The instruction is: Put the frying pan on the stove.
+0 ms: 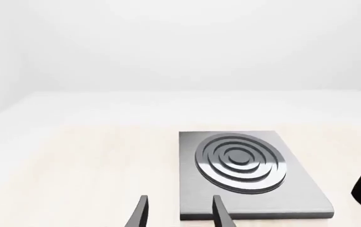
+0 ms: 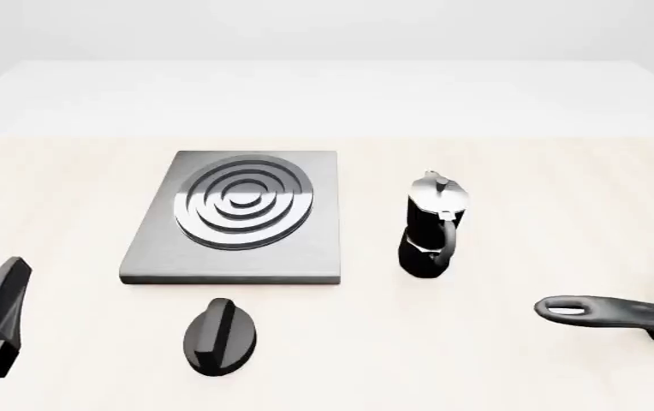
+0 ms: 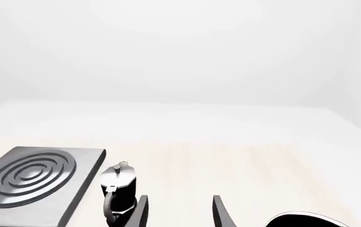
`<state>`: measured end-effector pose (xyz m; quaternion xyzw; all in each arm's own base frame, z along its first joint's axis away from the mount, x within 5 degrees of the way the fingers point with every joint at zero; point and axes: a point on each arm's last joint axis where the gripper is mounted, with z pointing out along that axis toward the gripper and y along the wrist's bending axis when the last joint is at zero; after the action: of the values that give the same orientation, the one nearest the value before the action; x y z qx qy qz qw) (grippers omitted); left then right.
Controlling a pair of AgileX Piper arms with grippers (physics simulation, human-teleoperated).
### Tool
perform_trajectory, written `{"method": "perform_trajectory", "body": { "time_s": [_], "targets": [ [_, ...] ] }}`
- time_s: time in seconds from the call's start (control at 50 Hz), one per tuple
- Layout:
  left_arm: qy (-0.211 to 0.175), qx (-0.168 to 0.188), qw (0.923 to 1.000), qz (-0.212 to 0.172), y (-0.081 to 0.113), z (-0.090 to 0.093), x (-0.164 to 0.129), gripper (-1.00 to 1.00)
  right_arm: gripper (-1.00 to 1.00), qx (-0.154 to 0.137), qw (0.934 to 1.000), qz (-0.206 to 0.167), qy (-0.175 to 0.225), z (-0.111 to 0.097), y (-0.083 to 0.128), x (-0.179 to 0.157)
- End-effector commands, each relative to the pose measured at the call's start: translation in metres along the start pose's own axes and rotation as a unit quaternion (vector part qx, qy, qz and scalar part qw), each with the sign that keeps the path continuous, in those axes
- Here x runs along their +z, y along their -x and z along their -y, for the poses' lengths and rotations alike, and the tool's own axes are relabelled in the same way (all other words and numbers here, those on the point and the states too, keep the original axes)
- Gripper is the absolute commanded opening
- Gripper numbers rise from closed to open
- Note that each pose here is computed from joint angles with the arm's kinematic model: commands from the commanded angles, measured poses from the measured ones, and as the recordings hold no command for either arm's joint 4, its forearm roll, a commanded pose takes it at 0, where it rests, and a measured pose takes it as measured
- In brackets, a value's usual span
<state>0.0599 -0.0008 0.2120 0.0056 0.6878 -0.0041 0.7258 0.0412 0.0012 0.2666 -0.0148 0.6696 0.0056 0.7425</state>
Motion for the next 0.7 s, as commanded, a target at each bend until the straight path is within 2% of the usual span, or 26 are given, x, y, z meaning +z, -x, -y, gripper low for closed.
{"method": "perform_trajectory", "body": {
  "time_s": [0.02, 0.24, 0.4, 0.7],
  "targets": [
    [0.001, -0.004, 1.0000, -0.007, -0.001, 0.000, 0.003, 1.00, 1.00, 0.001, 0.9998, 0.002, 0.020, 0.000, 0.035, -0.014],
    [-0.001, -0.007, 1.0000, -0.007, 0.000, 0.000, 0.007, 1.00, 1.00, 0.022, 0.9990, -0.001, 0.040, 0.001, 0.068, -0.032],
    [-0.004, -0.007, 0.9999, -0.006, 0.000, 0.000, 0.007, 1.00, 1.00, 0.023, 0.9986, -0.002, 0.047, 0.003, 0.089, -0.048],
    [-0.004, -0.008, 0.9999, -0.006, 0.000, 0.001, 0.006, 1.00, 1.00, 0.030, 0.9989, -0.011, 0.035, 0.007, 0.130, -0.094]
  ]
}}
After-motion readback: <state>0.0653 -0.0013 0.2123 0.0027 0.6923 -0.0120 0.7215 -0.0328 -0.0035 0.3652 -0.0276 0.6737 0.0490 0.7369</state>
